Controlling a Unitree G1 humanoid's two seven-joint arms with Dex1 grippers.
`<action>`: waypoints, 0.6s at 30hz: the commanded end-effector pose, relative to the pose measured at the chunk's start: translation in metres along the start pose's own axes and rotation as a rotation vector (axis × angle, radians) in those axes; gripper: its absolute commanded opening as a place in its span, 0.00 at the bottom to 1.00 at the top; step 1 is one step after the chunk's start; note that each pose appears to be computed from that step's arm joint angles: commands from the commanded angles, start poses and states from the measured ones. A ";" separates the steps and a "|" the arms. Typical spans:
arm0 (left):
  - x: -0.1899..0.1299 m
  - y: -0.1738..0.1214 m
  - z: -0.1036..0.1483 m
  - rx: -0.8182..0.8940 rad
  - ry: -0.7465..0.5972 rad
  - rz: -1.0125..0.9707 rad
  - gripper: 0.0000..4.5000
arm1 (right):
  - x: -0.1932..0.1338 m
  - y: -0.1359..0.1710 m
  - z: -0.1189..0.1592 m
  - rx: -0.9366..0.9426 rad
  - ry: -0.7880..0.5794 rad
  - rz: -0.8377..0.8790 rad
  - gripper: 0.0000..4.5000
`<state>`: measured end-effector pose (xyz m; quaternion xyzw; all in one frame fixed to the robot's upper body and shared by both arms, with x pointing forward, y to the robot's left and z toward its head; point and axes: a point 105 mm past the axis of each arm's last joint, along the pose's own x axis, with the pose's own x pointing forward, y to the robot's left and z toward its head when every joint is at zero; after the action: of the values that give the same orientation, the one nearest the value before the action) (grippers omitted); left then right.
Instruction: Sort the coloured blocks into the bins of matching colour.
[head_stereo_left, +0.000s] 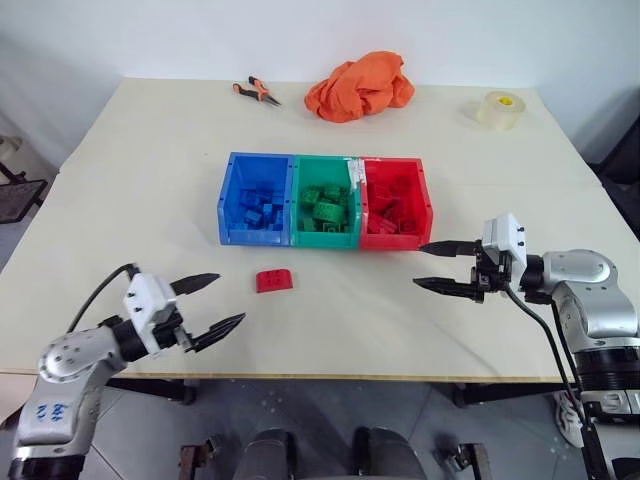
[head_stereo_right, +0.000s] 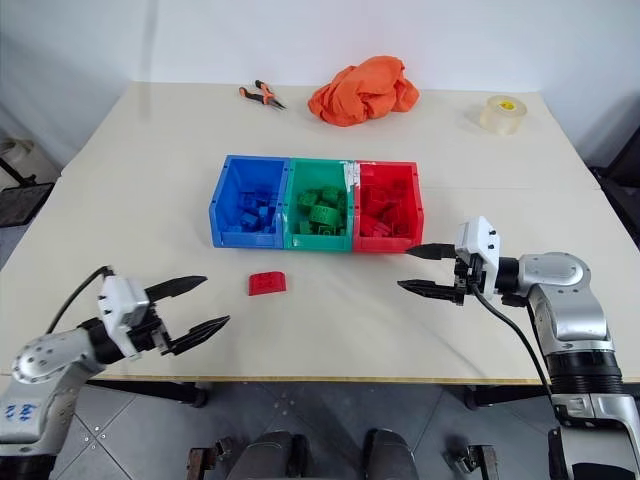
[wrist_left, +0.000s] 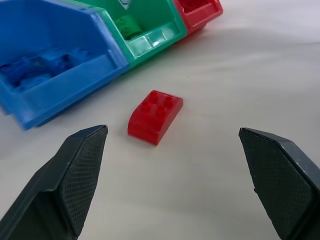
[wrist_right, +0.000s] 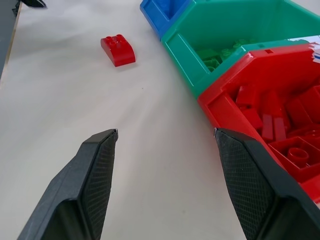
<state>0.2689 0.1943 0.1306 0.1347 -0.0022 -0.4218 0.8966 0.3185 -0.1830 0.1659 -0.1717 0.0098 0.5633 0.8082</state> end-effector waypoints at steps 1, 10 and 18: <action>0.021 0.005 -0.007 0.023 0.025 0.021 1.00 | 0.002 0.000 0.012 -0.037 -0.032 -0.010 0.71; 0.057 0.024 -0.036 0.026 0.082 -0.002 1.00 | -0.004 0.007 0.014 -0.033 -0.028 -0.042 0.71; 0.070 0.016 -0.050 0.004 0.112 -0.120 0.91 | -0.010 0.010 0.013 -0.028 -0.015 -0.059 0.72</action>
<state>0.3356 0.1650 0.0930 0.1605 0.0281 -0.4519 0.8771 0.3062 -0.1822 0.1641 -0.1674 0.0128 0.5457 0.8210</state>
